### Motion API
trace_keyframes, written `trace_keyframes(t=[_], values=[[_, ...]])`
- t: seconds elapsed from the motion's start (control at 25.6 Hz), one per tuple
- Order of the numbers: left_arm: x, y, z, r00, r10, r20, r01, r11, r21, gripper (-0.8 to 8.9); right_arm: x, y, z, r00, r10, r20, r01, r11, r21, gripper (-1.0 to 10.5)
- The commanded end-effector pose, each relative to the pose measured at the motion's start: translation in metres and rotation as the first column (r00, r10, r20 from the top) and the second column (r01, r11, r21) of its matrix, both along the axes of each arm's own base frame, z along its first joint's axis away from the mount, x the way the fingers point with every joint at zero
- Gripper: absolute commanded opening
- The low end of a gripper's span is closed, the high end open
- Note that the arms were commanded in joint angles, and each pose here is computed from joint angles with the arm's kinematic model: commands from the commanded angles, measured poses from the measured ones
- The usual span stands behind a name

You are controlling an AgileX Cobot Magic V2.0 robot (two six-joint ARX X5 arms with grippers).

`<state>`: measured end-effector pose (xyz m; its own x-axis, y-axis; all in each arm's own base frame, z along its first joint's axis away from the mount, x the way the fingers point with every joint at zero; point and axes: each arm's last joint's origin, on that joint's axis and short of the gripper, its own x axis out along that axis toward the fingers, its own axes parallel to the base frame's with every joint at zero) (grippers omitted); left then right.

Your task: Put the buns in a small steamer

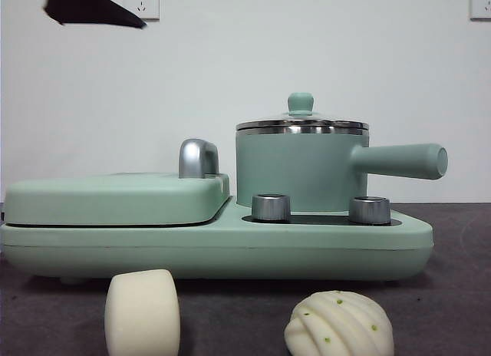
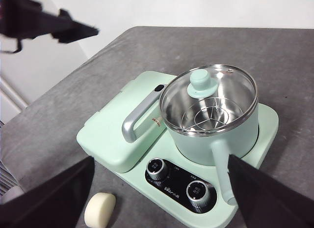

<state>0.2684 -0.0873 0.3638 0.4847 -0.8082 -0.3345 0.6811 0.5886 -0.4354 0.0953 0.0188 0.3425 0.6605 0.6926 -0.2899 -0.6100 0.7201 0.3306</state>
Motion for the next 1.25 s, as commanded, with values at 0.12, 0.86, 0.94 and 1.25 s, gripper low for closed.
trace_keyframes(t=[0.12,0.86,0.94,1.25], values=[[0.033,-0.021,0.016,0.999,-0.003,0.044,-0.002,0.994,0.107,5.13,0.003,0.000,0.005,1.000,0.000,0.014,0.000,1.000,-0.007,4.3],[0.089,-0.138,0.039,0.994,-0.098,-0.042,0.106,0.901,0.421,5.00,0.015,0.000,0.000,0.999,0.003,-0.040,-0.003,1.000,-0.005,4.3],[0.088,-0.155,0.035,0.992,-0.113,-0.056,0.127,0.888,0.442,4.99,0.015,0.001,0.000,0.999,0.010,-0.040,-0.010,1.000,-0.005,4.3],[0.080,-0.209,-0.008,0.982,-0.147,-0.119,0.188,0.809,0.556,4.98,0.014,0.002,-0.001,0.998,0.021,-0.063,-0.021,1.000,-0.005,4.3]])
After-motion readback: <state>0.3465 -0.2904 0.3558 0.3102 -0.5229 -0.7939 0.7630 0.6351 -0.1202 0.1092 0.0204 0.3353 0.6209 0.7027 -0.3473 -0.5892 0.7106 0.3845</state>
